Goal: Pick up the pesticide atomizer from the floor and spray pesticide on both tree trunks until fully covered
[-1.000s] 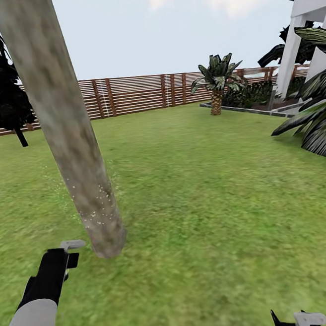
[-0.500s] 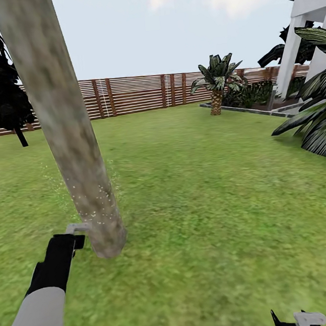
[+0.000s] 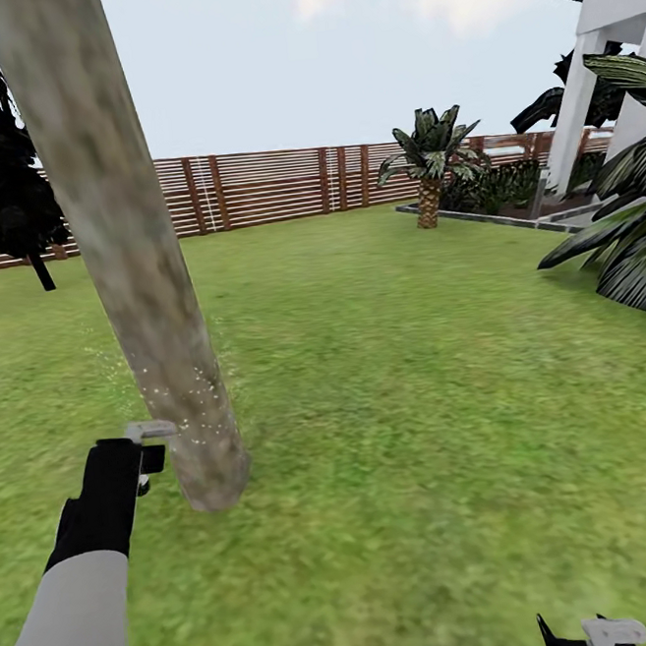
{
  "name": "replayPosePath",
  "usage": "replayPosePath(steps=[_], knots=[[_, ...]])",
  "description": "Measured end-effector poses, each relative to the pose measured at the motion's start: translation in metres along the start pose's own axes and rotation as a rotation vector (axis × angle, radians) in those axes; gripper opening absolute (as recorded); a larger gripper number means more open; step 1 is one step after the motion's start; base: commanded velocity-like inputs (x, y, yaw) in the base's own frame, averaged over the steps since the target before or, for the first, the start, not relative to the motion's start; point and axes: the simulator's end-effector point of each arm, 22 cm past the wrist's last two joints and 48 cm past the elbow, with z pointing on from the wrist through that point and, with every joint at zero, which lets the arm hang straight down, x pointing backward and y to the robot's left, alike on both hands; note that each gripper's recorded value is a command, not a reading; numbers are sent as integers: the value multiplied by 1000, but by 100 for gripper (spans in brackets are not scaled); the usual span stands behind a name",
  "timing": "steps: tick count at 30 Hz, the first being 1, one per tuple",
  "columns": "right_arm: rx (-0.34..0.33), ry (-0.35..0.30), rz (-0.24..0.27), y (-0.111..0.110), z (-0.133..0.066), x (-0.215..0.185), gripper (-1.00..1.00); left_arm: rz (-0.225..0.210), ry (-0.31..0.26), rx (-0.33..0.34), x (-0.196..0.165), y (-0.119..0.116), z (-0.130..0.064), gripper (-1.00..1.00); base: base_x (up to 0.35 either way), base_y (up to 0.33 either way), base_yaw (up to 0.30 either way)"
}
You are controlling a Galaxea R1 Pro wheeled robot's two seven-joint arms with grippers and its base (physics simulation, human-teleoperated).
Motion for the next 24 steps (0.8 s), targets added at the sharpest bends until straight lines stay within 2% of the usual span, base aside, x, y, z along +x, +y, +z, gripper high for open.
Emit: replayPosePath(steps=[2,5,10,15,19,20,21,24], knots=[[0,-1,0,0,0,0,100,3,2,78,0,-17,-1,-100,0,-252,0],[0,0,0,0,0,0,100,12,6,113,1,-21,-1,-100,-20,-265,0],[1,-1,1,0,0,0,100,22,15,99,4,-16,0,-100,-111,-139,0],[0,-1,0,0,0,0,100,65,28,40,5,2,1,-100,-4,-5,0],[0,0,0,0,0,0,100,43,74,42,9,1,-2,-100,0,0,0],[0,0,0,0,0,0,100,57,78,53,6,-8,-5,-100,0,0,0],[0,0,0,0,0,0,100,90,73,58,2,-17,-7,-100,0,0,0],[1,0,0,0,0,0,100,124,75,51,3,-20,-8,-100,0,0,0]])
